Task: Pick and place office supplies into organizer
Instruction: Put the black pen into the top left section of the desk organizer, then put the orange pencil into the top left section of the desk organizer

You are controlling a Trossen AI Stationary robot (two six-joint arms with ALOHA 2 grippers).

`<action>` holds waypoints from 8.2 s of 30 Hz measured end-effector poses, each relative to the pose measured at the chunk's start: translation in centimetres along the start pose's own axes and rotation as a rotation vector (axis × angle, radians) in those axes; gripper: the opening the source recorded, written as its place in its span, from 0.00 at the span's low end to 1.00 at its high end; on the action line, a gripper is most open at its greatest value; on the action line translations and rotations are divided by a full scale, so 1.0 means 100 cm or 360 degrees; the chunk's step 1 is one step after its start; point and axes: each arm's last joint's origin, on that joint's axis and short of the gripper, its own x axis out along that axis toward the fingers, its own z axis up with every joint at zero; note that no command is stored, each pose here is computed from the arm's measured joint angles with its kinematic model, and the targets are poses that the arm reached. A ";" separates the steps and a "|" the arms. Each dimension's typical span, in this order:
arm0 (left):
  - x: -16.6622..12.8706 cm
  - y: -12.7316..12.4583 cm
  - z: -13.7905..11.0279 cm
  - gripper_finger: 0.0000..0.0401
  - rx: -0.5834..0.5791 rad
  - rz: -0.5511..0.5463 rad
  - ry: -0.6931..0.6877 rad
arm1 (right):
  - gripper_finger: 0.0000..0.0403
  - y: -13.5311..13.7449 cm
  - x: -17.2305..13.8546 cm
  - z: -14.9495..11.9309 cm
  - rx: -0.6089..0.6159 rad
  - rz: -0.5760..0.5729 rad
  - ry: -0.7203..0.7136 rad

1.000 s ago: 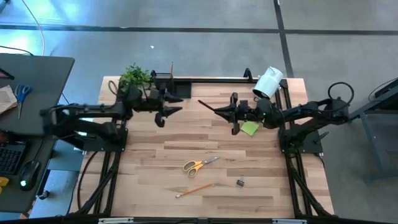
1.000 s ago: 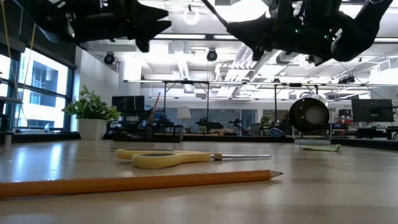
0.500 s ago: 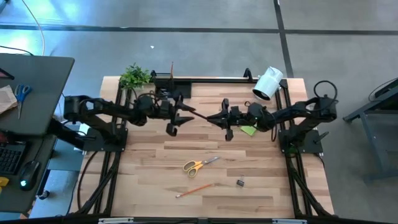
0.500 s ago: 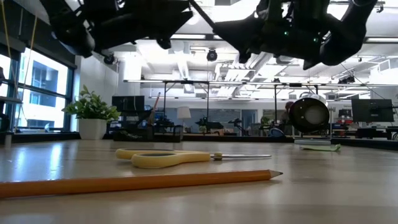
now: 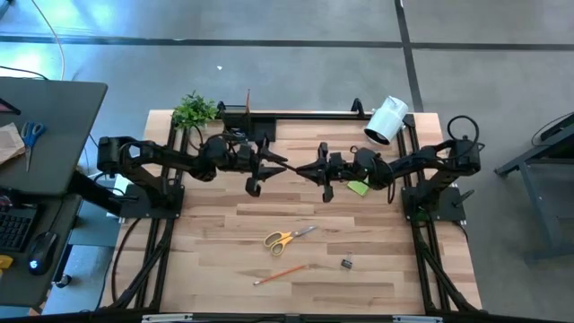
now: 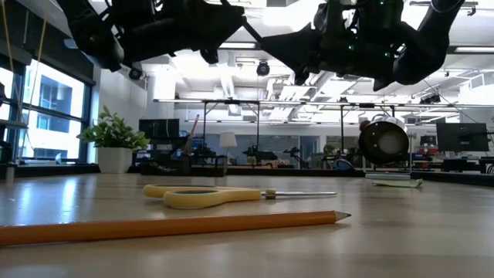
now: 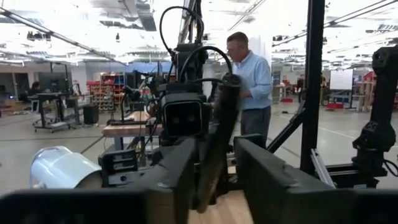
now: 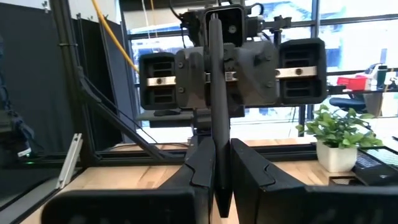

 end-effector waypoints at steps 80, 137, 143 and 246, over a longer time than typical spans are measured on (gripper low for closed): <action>-0.128 0.156 0.014 0.16 -0.0069 0.1619 0.1276 | 0.02 0.010 -0.008 -0.045 0.0161 -0.0338 0.0719; -0.052 0.004 0.092 0.42 -0.0148 0.0131 0.0646 | 0.03 0.125 0.059 0.011 -0.0147 0.0244 0.0896; -0.041 -0.044 0.079 0.42 -0.0189 -0.0084 0.0861 | 0.03 0.161 0.057 -0.013 -0.0075 0.0242 0.0950; -0.035 -0.203 0.048 0.42 -0.0212 0.0125 0.0947 | 0.19 0.222 0.030 -0.135 -0.0186 0.0237 0.1021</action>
